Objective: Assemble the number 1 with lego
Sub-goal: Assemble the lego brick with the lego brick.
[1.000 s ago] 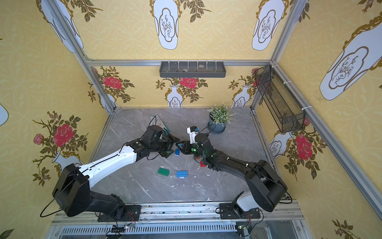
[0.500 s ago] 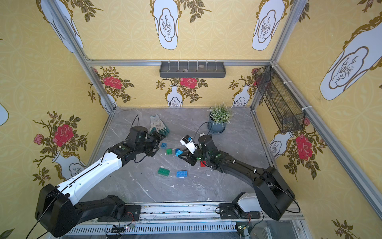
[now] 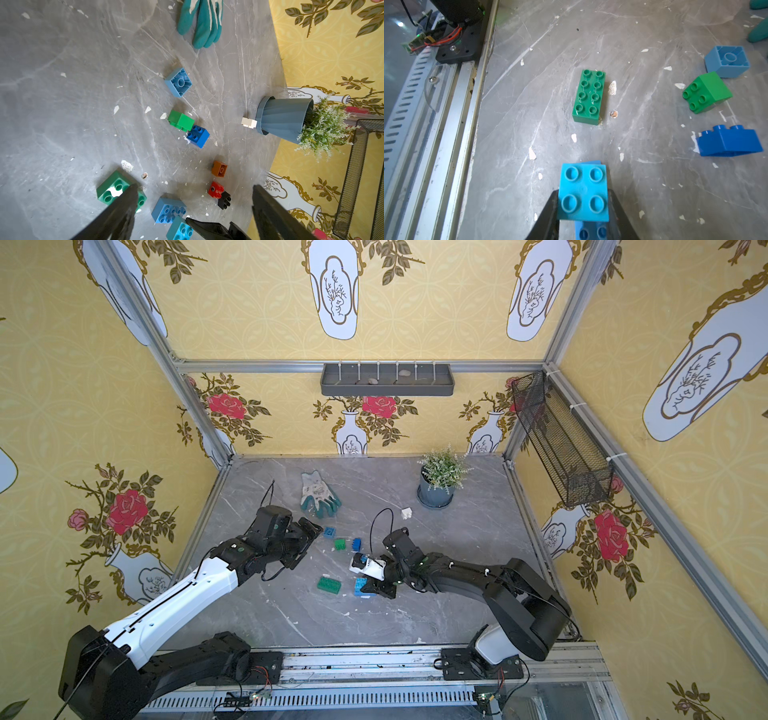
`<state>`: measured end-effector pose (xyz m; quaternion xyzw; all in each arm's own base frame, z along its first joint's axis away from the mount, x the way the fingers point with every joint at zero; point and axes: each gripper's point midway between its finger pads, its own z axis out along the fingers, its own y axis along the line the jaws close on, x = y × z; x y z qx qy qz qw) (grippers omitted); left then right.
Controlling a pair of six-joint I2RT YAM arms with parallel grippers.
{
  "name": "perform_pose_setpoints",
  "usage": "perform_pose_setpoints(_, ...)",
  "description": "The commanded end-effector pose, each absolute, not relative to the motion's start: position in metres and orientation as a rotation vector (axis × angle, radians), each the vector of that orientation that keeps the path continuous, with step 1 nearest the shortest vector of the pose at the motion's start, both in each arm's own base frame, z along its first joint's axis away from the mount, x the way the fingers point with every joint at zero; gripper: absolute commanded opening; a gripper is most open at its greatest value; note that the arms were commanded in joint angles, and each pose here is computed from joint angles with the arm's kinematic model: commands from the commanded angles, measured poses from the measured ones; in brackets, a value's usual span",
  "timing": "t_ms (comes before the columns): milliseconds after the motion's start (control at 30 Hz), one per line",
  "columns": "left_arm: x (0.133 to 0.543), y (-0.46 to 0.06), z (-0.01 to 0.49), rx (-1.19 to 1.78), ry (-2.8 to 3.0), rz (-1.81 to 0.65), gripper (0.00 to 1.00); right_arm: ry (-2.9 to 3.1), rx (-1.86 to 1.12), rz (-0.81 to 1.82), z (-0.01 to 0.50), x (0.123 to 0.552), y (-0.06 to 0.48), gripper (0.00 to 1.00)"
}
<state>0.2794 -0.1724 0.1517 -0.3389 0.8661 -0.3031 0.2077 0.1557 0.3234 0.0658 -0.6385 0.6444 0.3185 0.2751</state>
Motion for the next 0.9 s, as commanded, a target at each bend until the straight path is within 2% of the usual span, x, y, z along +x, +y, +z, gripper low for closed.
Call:
perform_pose_setpoints(0, 0.277, -0.166, 0.146, -0.945, 2.418, -0.800, 0.87, 1.664, -1.750, 0.822, 0.063, 0.156, 0.324, 0.20)
perform_pose_setpoints(733, 0.275, -0.166, 0.136, -0.973, 2.447, -0.784, 0.87, 1.639, -1.765, 0.788, 0.049, 0.162, 0.322, 0.20)
perform_pose_setpoints(867, 0.276, -0.166, 0.136, -0.974, 2.450, -0.786, 0.87, 1.650, -1.772, 0.784, 0.046, 0.162, 0.320, 0.23)
